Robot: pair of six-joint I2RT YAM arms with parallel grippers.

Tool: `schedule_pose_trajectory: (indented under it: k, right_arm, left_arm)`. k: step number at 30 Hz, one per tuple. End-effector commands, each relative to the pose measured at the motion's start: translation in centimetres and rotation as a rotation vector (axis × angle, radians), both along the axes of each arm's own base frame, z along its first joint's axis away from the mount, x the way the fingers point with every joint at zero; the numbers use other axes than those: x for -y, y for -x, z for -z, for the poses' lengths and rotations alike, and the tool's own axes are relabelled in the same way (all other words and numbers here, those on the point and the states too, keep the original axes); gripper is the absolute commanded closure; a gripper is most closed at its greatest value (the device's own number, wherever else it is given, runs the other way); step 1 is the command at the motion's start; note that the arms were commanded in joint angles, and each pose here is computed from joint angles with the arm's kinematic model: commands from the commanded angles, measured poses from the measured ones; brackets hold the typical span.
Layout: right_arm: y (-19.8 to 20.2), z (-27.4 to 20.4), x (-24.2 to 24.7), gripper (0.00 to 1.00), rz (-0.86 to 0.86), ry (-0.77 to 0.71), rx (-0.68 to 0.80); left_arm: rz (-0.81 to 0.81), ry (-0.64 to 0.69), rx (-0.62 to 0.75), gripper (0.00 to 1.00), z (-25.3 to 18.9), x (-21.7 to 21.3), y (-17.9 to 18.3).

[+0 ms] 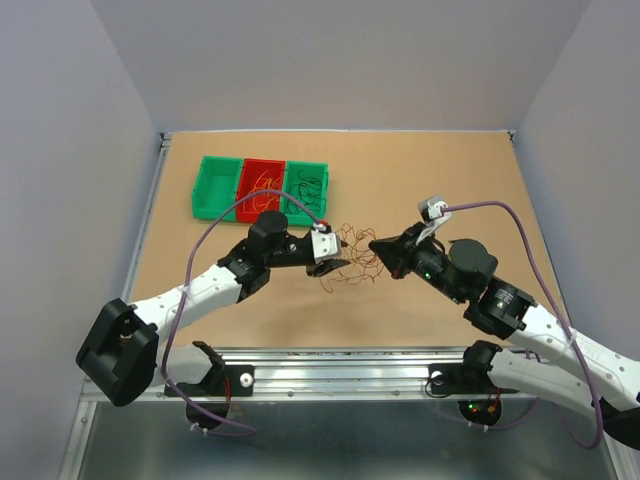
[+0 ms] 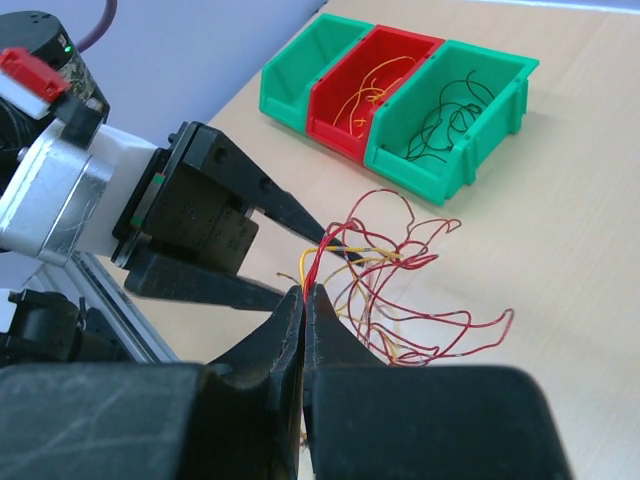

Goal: Untangle the cables

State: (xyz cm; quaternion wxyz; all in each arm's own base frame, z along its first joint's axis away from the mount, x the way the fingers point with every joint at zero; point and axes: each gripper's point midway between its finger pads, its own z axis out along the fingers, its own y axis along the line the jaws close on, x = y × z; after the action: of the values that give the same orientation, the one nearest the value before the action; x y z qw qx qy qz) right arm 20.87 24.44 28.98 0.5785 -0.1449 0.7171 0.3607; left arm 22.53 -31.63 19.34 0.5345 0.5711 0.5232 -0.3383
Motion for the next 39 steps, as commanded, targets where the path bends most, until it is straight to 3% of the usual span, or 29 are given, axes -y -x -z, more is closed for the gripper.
schedule_pose_trajectory:
  k: [1, 2, 5, 12, 16, 19, 22, 23, 24, 29, 33, 36, 39]
  right_arm:
    - [-0.2, -0.8, -0.2, 1.0, 0.001, -0.039, 0.033]
    - [-0.2, -0.8, -0.2, 0.99, 0.001, -0.039, 0.033]
    - [-0.3, -0.8, 0.0, 0.99, 0.012, -0.04, 0.032]
    - [-0.7, -0.9, 1.1, 0.98, 0.077, -0.06, 0.032]
    - [-2.5, -0.5, 4.1, 0.81, 0.276, -0.08, 0.004]
    - [-3.3, 0.4, 6.9, 0.8, 0.434, -0.079, -0.027]
    - [-3.4, 0.1, 9.0, 0.81, 0.529, -0.112, -0.024]
    - [-3.2, 0.0, 9.5, 0.97, 0.545, -0.122, -0.02]
    - [-3.2, -0.1, 9.9, 0.99, 0.557, -0.126, -0.018]
    - [-3.2, -0.1, 10.9, 0.99, 0.603, -0.113, -0.025]
    - [-2.9, 0.5, 7.9, 0.28, 0.448, -0.042, -0.03]
    - [-3.2, 1.8, 4.7, 0.21, 0.329, 0.046, -0.047]
    - [-3.6, 3.7, 1.6, 0.32, 0.213, 0.137, -0.065]
  left_arm:
    - [0.015, 0.034, 0.04, 0.57, -2.1, 1.1, -0.7]
    - [0.01, 0.025, 0.032, 0.72, -1.7, 1.3, -0.9]
    - [0.007, 0.016, 0.039, 1.0, -1.6, 1.2, -1.1]
    - [-0.068, 0.028, 0.081, 1.0, -2.2, 0.2, -1.7]
    - [-0.217, 0.043, 0.105, 1.0, -3.1, -1.5, -4.0]
    - [-0.305, 0.085, 0.095, 1.0, -4.0, -3.0, -5.5]
    - [-0.366, 0.103, 0.065, 1.0, -4.4, -5.0, -7.5]
    - [-0.371, 0.105, 0.053, 1.0, -4.3, -5.3, -7.8]
    - [-0.402, 0.112, 0.052, 1.0, -4.6, -6.2, -8.7]
    - [-0.344, 0.128, 0.018, 1.0, -4.8, -6.4, -8.4]
    - [-0.287, 0.138, 0.038, 1.0, -5.5, -6.1, -7.1]
    - [-0.183, 0.148, 0.046, 1.0, -6.4, -5.5, -5.1]
    - [-0.1, 0.155, 0.042, 1.0, -7.5, -5.1, -3.4]
